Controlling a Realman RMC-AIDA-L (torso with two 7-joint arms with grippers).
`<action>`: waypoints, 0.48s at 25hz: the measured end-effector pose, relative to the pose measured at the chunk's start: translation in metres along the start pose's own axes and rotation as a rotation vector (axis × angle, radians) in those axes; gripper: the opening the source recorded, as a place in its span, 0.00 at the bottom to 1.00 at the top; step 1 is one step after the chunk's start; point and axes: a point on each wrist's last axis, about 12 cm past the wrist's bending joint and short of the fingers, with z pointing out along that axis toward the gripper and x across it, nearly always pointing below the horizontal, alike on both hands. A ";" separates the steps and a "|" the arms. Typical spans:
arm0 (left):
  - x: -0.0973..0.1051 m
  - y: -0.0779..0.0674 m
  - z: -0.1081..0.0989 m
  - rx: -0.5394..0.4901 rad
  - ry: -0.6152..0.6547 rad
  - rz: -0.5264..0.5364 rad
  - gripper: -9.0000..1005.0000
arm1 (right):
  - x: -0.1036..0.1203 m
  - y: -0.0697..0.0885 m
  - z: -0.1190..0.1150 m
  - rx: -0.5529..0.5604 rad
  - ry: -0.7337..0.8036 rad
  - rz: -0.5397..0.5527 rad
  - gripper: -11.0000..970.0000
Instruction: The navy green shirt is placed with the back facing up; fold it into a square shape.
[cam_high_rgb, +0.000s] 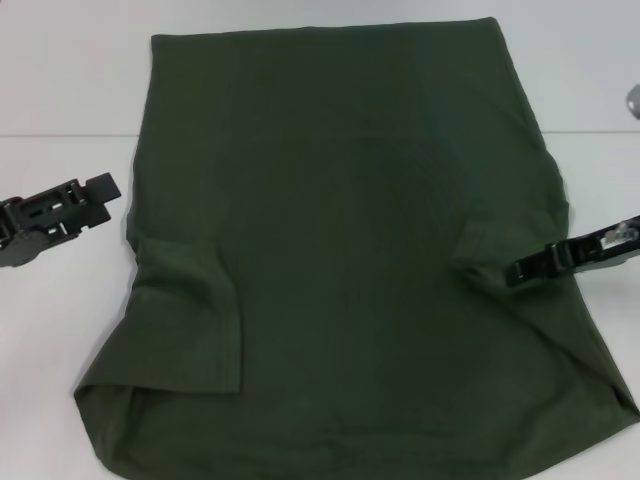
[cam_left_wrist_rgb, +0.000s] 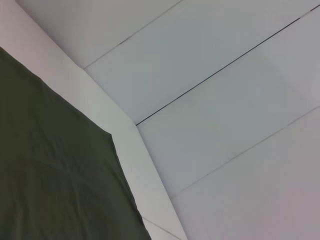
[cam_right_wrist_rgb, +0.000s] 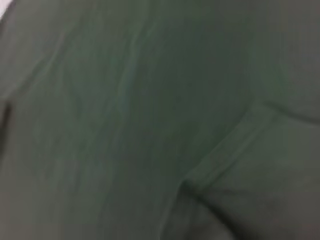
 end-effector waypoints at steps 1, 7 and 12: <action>0.000 0.000 0.001 0.003 0.001 0.000 0.73 | 0.001 0.003 0.001 -0.022 0.010 0.001 0.67; 0.000 -0.002 0.002 0.014 0.005 -0.002 0.73 | -0.003 0.019 -0.021 -0.213 -0.013 0.011 0.66; 0.002 0.001 -0.002 -0.015 0.047 -0.042 0.73 | -0.005 0.007 -0.042 -0.254 -0.084 0.066 0.67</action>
